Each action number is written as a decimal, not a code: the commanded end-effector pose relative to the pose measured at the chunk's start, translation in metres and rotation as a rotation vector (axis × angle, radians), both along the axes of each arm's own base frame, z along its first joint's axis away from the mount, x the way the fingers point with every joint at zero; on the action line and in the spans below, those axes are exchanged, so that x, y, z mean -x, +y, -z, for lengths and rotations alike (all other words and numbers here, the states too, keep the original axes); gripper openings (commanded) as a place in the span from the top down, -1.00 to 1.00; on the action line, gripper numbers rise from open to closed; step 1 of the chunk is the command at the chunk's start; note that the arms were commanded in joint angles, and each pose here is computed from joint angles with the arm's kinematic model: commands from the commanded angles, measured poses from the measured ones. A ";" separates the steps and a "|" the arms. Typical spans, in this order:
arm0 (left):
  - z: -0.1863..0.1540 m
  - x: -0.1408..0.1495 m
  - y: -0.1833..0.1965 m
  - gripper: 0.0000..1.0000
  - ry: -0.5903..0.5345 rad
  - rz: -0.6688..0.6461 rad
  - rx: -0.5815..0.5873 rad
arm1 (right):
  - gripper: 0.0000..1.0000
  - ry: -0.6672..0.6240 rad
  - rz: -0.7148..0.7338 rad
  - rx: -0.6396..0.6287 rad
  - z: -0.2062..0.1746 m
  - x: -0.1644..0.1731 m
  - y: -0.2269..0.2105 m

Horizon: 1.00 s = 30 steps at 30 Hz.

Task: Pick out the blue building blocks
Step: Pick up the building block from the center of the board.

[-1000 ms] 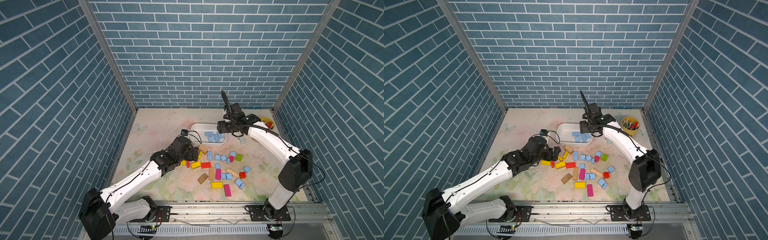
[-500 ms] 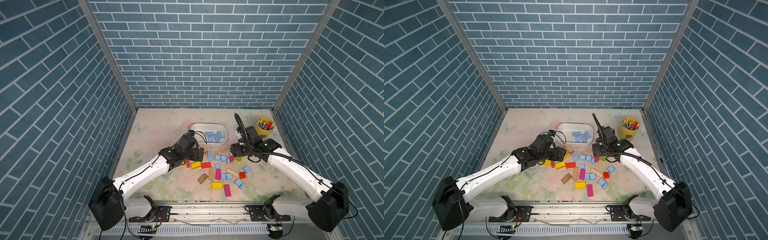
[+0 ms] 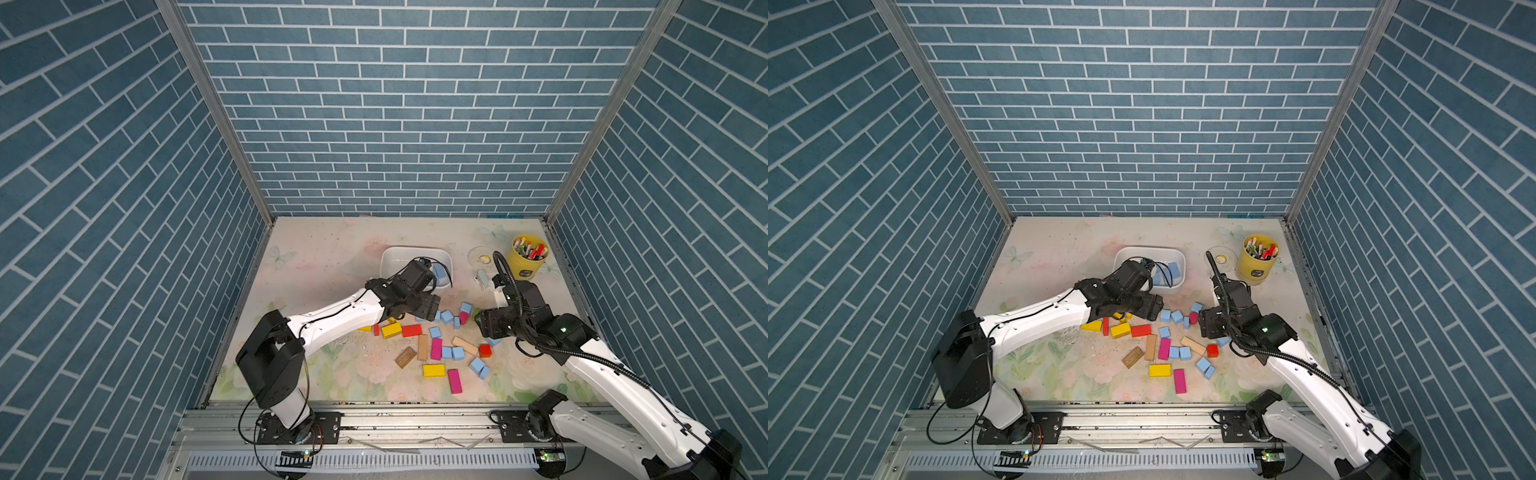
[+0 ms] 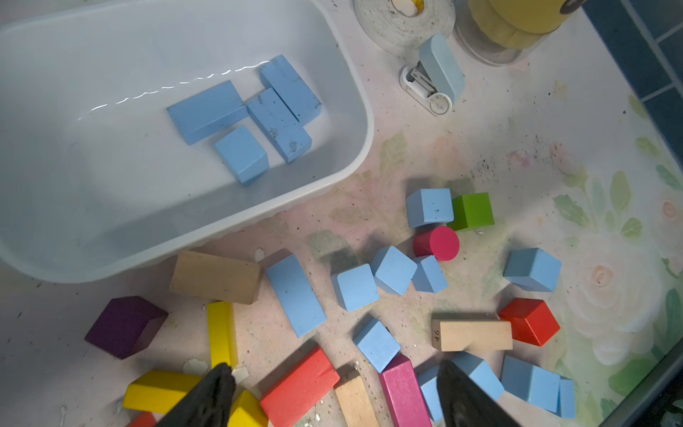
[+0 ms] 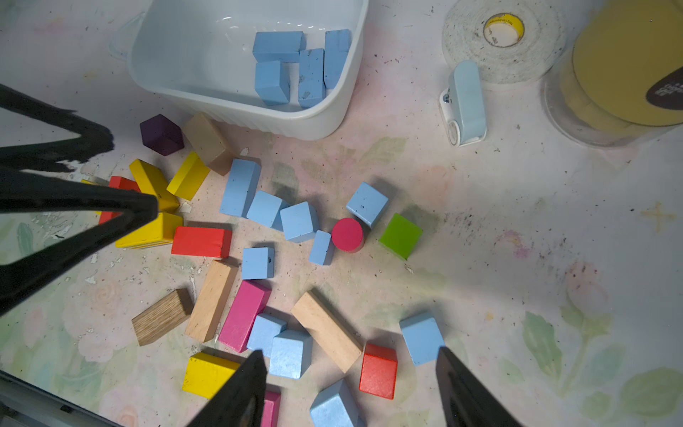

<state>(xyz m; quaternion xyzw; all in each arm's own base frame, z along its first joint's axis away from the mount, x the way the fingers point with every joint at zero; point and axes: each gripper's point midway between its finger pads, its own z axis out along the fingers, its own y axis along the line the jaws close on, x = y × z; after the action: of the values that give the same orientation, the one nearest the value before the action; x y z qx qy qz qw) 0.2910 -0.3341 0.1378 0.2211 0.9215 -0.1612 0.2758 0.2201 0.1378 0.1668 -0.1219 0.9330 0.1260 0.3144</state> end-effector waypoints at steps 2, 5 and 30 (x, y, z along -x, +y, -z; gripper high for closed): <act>0.017 0.005 -0.007 -0.65 0.016 0.058 -0.129 | -0.46 -0.027 0.006 -0.006 -0.002 0.004 -0.006; 0.027 0.006 -0.014 -0.59 0.028 0.077 -0.162 | -0.46 -0.040 0.007 -0.014 -0.005 0.005 -0.007; 0.079 -0.002 -0.033 -0.24 0.104 0.077 -0.273 | -0.77 0.032 0.296 0.073 0.015 0.016 -0.054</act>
<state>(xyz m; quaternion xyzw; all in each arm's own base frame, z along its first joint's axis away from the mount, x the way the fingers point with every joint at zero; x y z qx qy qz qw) 0.2934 -0.3653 0.0629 0.2821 0.9371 -0.0681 0.1941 0.2088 0.0928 0.1588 -0.0134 0.9455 0.0619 0.3195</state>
